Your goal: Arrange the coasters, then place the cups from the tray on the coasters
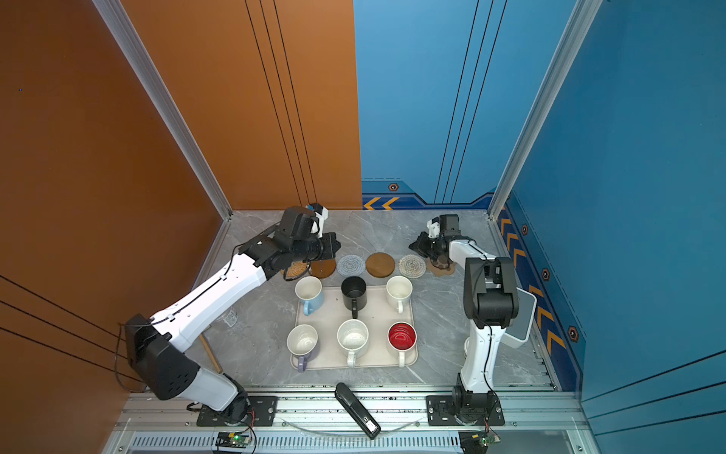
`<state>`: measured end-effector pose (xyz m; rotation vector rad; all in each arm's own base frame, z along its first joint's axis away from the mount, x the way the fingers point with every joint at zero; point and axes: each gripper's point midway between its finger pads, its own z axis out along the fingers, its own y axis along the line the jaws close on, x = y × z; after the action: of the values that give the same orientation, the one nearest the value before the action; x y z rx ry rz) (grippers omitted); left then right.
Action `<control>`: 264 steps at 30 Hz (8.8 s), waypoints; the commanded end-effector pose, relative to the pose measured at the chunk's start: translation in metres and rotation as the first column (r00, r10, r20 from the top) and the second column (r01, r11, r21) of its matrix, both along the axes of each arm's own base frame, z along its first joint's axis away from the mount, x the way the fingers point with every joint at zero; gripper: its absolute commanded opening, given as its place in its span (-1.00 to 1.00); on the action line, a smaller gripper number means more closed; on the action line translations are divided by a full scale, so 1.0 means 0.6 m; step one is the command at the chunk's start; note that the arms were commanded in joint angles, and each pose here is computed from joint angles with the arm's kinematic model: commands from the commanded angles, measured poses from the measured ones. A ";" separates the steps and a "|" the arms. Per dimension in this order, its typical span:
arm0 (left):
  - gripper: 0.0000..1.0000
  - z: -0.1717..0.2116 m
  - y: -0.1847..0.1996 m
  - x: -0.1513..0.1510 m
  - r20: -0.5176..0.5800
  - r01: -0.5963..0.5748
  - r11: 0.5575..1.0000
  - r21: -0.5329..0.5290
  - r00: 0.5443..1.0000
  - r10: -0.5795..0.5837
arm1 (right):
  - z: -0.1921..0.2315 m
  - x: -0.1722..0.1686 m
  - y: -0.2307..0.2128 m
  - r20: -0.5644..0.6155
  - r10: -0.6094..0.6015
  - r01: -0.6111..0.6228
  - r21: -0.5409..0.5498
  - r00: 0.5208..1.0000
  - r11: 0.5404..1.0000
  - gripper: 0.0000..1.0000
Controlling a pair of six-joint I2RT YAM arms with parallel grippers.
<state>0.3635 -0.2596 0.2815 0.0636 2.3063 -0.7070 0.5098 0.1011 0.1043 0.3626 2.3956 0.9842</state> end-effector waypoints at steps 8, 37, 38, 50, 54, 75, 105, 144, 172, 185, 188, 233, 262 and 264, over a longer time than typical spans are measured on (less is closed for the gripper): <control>-0.47 -0.010 0.150 -0.095 0.037 -0.147 0.949 0.281 0.989 0.142 | 0.177 -0.062 0.054 0.253 0.000 0.004 -0.015 0.967 1.000 -0.79; 0.08 -0.246 0.177 -0.176 -0.320 0.022 0.811 0.584 0.925 0.206 | 0.360 -0.235 0.168 0.565 -0.061 0.000 0.107 0.823 0.994 -0.17; 0.06 -0.251 0.177 -0.176 -0.326 0.022 0.809 0.587 0.922 0.211 | 0.358 -0.234 0.169 0.561 -0.060 -0.002 0.109 0.825 0.994 -0.18; -0.09 -0.293 0.154 -0.162 -0.333 -0.025 0.847 0.531 0.913 0.236 | 0.363 -0.225 0.189 0.561 -0.051 -0.052 0.166 0.827 0.985 -0.24; -0.19 -0.310 0.151 -0.160 -0.351 -0.033 0.856 0.516 0.903 0.246 | 0.362 -0.225 0.192 0.557 -0.047 -0.062 0.175 0.829 0.983 -0.25; -0.58 -0.336 0.167 -0.151 -0.357 -0.090 0.851 0.518 0.881 0.310 | 0.369 -0.237 0.179 0.561 -0.040 -0.069 0.171 0.827 0.983 -0.26; -1.00 -0.189 0.191 -0.054 -0.135 -0.224 0.862 0.454 0.939 0.315 | 0.369 -0.238 0.183 0.556 -0.027 -0.083 0.171 0.830 0.982 -0.30; -1.00 -0.255 0.299 0.143 -0.159 -0.344 0.798 0.496 0.867 0.472 | 0.330 -0.209 0.206 0.492 0.019 -0.107 0.152 0.870 0.983 -0.35; -1.00 -0.298 0.313 0.128 -0.203 -0.317 0.786 0.530 0.852 0.482 | 0.324 -0.208 0.214 0.478 0.034 -0.118 0.147 0.878 0.982 -0.35; -1.00 -0.307 0.314 0.115 -0.221 -0.301 0.790 0.535 0.852 0.474 | 0.324 -0.208 0.216 0.475 0.038 -0.121 0.146 0.879 0.982 -0.33; -1.00 -0.310 0.313 0.113 -0.228 -0.293 0.793 0.534 0.854 0.468 | 0.323 -0.208 0.216 0.476 0.038 -0.121 0.145 0.879 0.982 -0.33; -0.08 -0.097 0.209 -0.025 -0.012 -0.220 0.916 0.335 0.971 0.238 | 0.220 -0.410 0.055 0.122 0.107 -0.041 -0.455 0.987 0.890 -0.21; -0.04 -0.118 0.078 -0.091 0.003 -0.053 0.969 0.240 0.999 0.054 | 0.061 -0.419 0.077 -0.073 0.067 -0.096 -0.547 0.995 0.831 -0.07; -0.03 -0.116 0.078 -0.094 0.005 -0.050 0.970 0.237 0.999 0.050 | 0.056 -0.418 0.078 -0.082 0.066 -0.101 -0.550 0.994 0.829 -0.07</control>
<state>0.3122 -0.2093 0.2133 0.1002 2.3749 -0.3757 0.2541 0.1491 0.1416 0.0370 2.6432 0.3000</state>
